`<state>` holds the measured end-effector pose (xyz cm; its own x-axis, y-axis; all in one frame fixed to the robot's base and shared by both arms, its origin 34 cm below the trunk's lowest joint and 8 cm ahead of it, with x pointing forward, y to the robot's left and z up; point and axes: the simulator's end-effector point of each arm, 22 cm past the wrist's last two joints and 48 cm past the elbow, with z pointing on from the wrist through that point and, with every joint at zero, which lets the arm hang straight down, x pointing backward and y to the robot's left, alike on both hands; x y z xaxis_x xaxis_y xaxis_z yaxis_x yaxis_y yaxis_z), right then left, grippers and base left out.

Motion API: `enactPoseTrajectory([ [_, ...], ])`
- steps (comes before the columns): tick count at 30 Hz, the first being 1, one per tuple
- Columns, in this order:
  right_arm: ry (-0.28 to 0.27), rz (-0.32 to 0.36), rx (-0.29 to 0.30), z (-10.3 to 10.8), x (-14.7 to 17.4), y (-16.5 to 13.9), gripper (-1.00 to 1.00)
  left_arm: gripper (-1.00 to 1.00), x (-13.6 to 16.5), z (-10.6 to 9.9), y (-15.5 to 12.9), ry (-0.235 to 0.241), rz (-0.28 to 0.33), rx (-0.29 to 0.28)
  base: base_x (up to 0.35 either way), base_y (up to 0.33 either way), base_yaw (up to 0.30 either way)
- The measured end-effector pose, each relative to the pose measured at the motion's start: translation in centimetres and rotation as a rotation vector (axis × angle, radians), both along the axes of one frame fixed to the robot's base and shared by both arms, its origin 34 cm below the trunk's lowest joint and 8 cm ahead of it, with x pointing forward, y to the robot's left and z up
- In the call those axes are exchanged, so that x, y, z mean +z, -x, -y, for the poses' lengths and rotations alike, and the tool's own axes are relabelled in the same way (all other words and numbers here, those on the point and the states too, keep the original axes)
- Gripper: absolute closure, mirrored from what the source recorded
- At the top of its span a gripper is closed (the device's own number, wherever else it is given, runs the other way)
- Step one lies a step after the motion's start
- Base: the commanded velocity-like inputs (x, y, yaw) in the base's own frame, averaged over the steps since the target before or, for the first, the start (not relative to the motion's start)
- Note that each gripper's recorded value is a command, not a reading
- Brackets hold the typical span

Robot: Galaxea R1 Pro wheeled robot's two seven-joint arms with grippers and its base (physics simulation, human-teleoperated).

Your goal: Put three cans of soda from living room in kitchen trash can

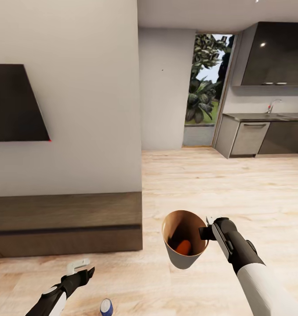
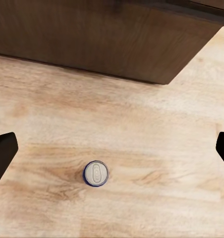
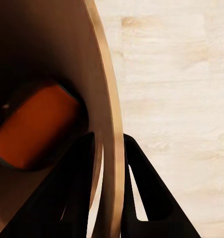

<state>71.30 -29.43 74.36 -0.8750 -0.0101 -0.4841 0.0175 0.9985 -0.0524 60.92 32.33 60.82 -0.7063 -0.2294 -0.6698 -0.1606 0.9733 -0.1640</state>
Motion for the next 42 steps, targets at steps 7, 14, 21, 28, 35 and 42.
enactPoseTrajectory([
  [7,0.005,0.001,0.001,0.09,0.03,-0.02,1.0,-1.0,0.0,0.0,0.01,0.0,0.0,0.0,0.212,0.0,0.0],
  [14,0.004,0.0,0.0,0.07,0.01,-0.01,1.0,-1.0,0.02,0.01,-0.02,0.0,0.001,0.0,0.028,0.0,0.0],
  [21,0.003,0.0,0.0,0.05,0.02,-0.01,1.0,-1.0,0.04,0.05,-0.05,-0.001,0.002,-0.003,0.002,0.0,0.0],
  [28,0.0,0.0,0.0,0.01,0.02,-0.01,1.0,-1.0,0.01,0.08,-0.02,-0.001,0.0,-0.004,0.102,0.0,0.0],
  [35,0.003,0.001,0.0,0.07,0.02,-0.01,1.0,-1.0,0.01,0.07,-0.01,-0.002,0.0,-0.004,0.16,0.0,0.0],
  [42,0.003,0.001,0.0,0.06,0.03,-0.03,1.0,-1.0,0.03,0.08,-0.04,-0.001,0.001,-0.004,0.105,0.0,0.0],
])
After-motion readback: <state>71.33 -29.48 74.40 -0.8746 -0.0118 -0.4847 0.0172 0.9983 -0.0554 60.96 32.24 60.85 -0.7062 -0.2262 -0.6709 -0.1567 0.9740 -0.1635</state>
